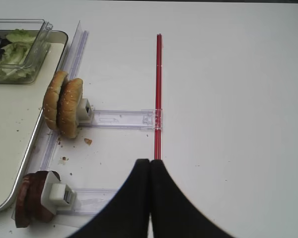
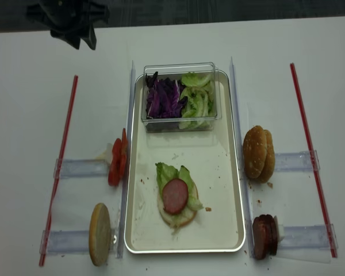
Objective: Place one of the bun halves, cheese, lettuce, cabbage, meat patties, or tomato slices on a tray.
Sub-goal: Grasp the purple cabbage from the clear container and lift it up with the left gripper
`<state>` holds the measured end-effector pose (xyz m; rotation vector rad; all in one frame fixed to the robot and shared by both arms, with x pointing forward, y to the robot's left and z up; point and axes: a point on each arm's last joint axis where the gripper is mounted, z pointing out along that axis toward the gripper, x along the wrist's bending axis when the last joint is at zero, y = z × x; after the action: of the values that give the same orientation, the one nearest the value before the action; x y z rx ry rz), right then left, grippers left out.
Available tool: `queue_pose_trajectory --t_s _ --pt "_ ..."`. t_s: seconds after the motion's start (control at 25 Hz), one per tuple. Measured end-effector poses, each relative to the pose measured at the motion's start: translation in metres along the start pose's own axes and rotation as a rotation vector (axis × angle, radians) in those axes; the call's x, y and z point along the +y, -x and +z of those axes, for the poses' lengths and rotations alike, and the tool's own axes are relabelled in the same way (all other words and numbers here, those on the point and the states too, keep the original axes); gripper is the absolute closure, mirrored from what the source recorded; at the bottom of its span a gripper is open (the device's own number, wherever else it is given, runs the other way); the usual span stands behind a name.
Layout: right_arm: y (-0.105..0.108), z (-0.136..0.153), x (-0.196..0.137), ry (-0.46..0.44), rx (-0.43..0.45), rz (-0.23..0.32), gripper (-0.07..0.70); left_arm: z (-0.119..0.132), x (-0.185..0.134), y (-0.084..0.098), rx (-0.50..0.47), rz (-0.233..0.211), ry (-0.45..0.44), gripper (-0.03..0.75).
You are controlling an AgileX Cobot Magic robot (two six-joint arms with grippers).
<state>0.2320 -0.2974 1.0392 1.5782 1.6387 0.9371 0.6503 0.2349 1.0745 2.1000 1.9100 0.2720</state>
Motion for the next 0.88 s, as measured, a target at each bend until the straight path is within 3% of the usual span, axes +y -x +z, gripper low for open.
queue_pose_trajectory --t_s 0.24,0.6,0.88 --pt "0.000 0.000 0.000 0.000 0.000 0.000 0.624 0.001 -0.001 0.042 -0.047 0.076 0.032 0.409" --pt "0.000 0.000 0.000 0.000 0.000 0.000 0.624 0.006 -0.005 0.098 -0.133 0.147 0.073 0.409" --pt "0.000 0.000 0.000 0.000 0.000 0.000 0.625 0.017 -0.001 0.127 -0.158 0.179 0.071 0.409"
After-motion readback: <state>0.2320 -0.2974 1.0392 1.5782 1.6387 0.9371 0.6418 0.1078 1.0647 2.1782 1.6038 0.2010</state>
